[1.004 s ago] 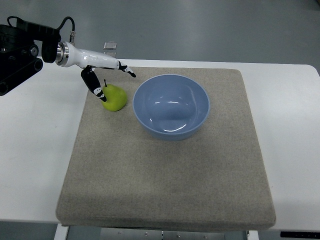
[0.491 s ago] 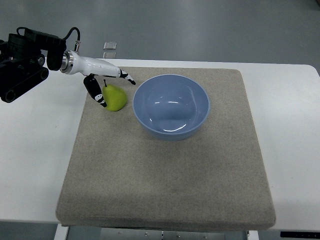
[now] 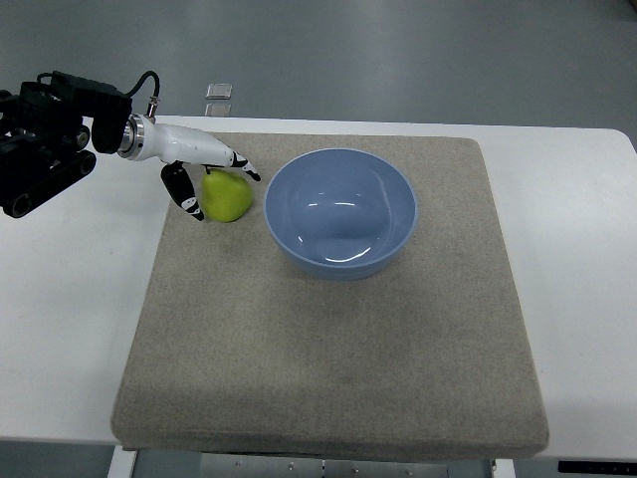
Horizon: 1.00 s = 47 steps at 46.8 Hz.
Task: Place pear in bowl with left hand
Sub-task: 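Close the left hand fingers around the green pear, then lift the pear with the left hand and carry it over the bowl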
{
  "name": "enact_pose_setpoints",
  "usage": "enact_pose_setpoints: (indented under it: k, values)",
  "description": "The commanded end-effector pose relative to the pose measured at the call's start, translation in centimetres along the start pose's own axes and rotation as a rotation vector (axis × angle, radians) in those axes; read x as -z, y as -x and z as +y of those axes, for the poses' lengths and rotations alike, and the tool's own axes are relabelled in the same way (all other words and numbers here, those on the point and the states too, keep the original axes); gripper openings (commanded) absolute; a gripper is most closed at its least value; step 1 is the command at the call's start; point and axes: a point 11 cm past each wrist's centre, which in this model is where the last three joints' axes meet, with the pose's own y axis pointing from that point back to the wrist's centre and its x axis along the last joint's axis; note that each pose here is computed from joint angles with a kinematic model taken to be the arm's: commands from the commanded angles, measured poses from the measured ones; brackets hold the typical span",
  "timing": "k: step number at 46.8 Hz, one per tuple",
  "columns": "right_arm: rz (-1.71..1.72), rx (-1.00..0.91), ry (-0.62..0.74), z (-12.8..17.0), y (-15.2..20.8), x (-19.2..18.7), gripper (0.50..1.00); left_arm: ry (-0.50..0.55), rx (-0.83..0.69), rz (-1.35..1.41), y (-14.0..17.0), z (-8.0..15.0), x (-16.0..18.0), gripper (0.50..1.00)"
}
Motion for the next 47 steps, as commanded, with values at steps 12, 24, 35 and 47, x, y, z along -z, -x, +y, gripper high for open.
enact_pose_setpoints:
  k: [12,24,35,47]
  values:
    - [0.000,0.000,0.001,0.00,0.00,-0.01,0.926,0.007,0.001,0.006,0.57,-0.37,-0.15,0.844]
    - [0.000,0.000,0.001,0.00,0.00,-0.01,0.926,-0.012,-0.001,0.017,0.84,-0.25,0.48,0.568]
    - [0.000,0.000,-0.001,0.00,0.00,0.01,0.926,-0.007,-0.026,0.034,0.27,-0.52,0.33,0.500]
    - [0.000,0.000,0.001,0.00,0.00,-0.01,0.926,-0.005,-0.034,0.039,0.06,-0.45,0.33,0.500]
